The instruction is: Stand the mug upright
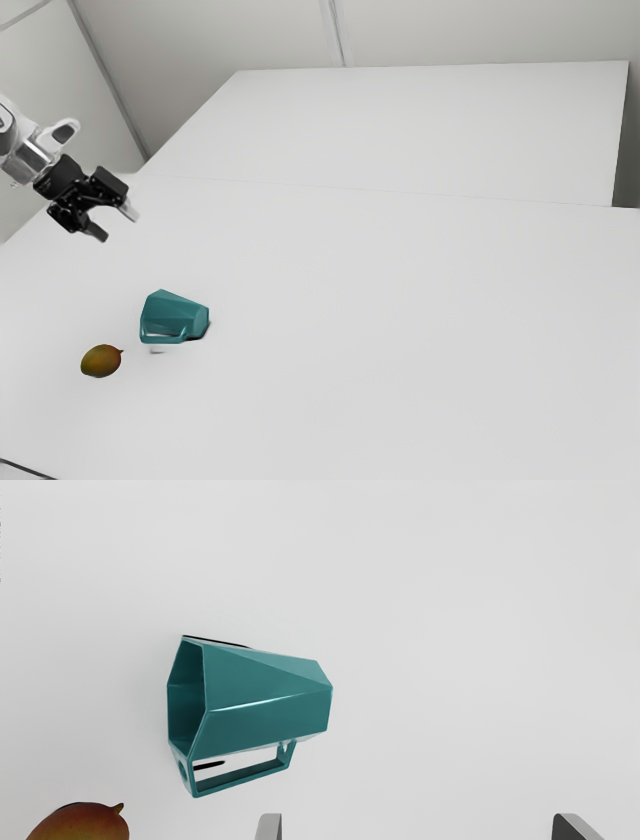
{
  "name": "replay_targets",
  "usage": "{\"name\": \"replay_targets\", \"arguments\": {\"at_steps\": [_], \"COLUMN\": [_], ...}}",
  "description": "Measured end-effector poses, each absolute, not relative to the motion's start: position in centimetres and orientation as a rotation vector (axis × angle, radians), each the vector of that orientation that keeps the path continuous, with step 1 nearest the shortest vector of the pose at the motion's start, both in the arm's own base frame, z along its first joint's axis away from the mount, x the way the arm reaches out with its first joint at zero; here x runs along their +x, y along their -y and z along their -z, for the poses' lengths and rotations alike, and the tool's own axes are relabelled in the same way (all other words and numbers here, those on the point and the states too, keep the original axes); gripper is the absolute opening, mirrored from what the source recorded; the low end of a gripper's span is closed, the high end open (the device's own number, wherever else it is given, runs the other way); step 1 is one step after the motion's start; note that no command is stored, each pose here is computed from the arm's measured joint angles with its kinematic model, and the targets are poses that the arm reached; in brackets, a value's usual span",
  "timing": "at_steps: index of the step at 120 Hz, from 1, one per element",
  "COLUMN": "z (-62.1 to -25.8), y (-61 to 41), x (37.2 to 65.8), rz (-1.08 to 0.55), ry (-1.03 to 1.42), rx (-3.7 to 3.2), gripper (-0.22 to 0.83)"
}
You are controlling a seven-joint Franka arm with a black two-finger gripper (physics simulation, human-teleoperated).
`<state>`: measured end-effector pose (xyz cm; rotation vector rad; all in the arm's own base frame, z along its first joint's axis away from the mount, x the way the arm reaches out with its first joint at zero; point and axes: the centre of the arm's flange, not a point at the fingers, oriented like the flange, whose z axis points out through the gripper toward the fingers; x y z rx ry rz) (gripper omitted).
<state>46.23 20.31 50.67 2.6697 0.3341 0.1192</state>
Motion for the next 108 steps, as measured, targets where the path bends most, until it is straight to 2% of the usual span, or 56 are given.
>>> {"name": "replay_targets", "arguments": {"at_steps": [31, 71, 108], "z": [-47.4, -41.1, -35.6], "y": [-23.4, -26.3, -28.3], "x": [44.2, 41.0, 39.3], "rz": [-0.279, -0.456, -0.501], "ry": [-0.255, -0.215, -0.159], "rx": [2.536, 2.37, 2.315], "gripper": [0.6, 0.6, 0.6]}}
